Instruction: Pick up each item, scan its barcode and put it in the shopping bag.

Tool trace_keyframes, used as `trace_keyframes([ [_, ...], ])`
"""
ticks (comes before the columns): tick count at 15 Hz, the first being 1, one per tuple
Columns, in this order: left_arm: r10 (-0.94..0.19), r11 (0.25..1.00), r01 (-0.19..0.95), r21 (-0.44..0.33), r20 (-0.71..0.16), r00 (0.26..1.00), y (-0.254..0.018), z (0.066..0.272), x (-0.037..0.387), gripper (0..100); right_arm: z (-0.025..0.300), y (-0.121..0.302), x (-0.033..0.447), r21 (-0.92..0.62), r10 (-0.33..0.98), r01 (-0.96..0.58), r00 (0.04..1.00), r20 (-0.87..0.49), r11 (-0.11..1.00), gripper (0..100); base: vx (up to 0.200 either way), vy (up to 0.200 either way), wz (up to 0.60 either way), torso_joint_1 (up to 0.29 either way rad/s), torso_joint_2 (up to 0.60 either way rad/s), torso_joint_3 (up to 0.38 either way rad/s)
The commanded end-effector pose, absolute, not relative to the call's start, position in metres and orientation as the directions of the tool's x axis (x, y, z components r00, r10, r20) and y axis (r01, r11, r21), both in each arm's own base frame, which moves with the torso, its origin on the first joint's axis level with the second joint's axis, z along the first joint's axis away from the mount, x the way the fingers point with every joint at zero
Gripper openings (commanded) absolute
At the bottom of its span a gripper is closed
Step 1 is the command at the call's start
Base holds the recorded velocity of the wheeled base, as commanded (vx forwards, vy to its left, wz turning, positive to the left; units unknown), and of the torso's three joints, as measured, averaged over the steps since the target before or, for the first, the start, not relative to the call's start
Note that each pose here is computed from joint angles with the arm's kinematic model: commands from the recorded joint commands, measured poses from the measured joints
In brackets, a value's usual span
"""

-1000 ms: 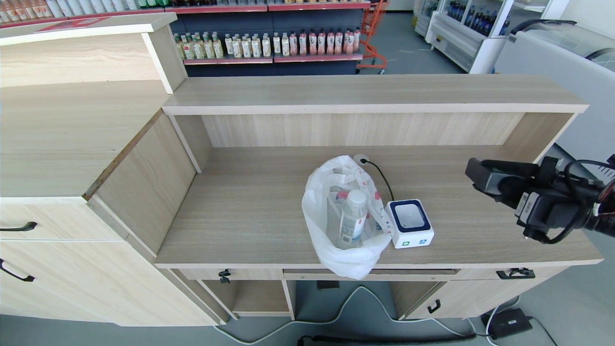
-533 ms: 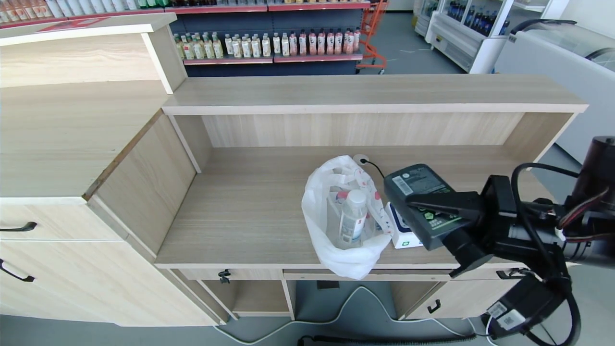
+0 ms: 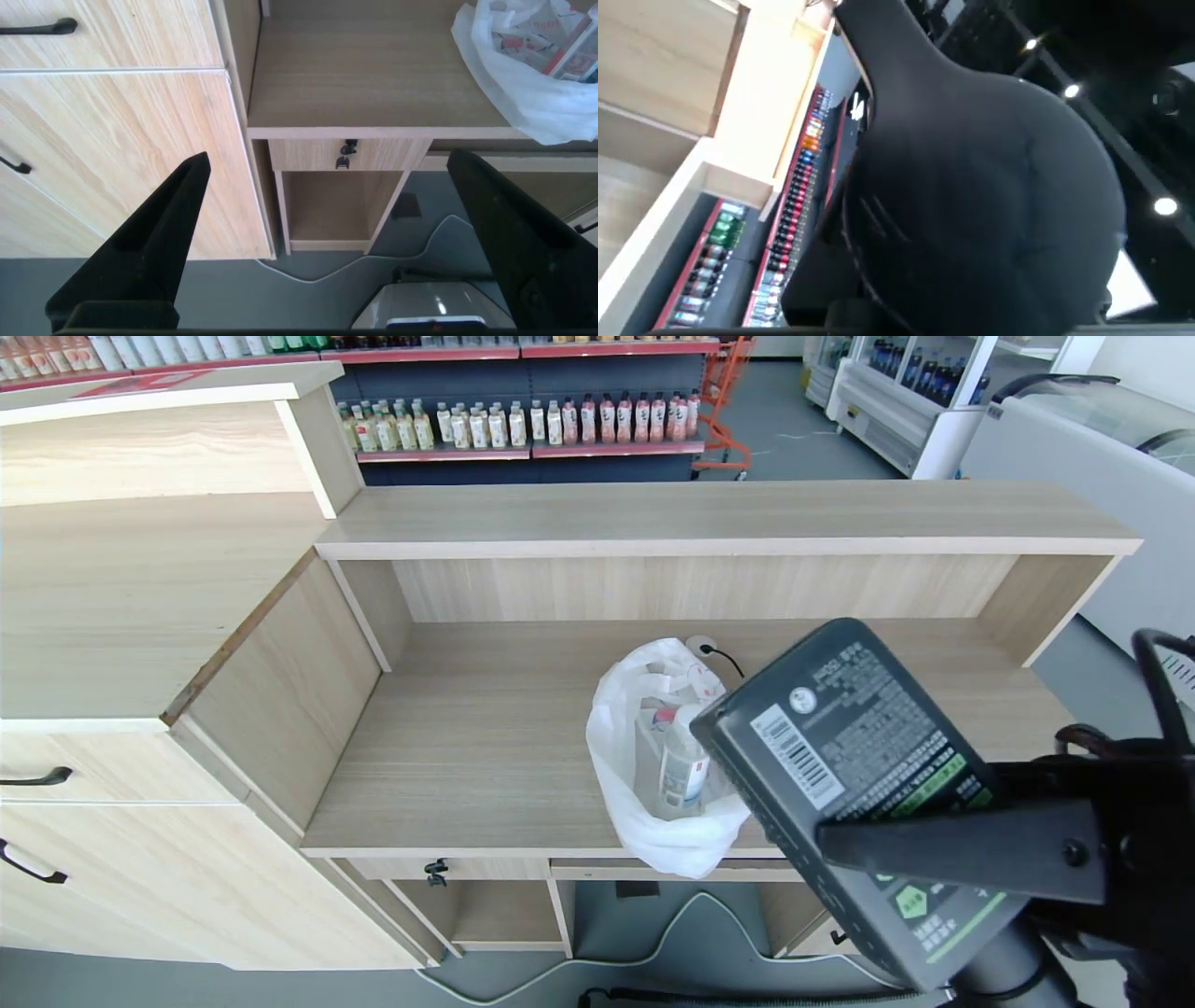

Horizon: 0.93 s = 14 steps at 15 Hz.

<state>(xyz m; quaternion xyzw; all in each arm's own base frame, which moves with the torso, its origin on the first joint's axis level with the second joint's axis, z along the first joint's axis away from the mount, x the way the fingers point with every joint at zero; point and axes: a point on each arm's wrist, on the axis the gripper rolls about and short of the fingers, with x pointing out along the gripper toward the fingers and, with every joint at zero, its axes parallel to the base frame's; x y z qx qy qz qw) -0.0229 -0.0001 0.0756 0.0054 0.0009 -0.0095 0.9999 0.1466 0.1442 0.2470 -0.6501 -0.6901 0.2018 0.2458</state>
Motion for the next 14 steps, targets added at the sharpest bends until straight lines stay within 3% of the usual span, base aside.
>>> trace_keyframes([
  [1,-0.018,1.0,0.018,0.011,-0.002,1.0,0.0,0.076,-0.023,100,0.252,0.142,0.139,-0.559,0.991,0.819,-0.082,0.102,0.125,0,0.0,0.0,0.0,0.0,0.0,0.0],
  [14,-0.018,1.0,0.018,0.011,-0.002,1.0,0.0,0.076,-0.023,100,0.258,0.137,0.126,-0.505,0.978,0.838,-0.175,0.112,0.208,0,0.0,0.0,0.0,0.0,0.0,0.0],
])
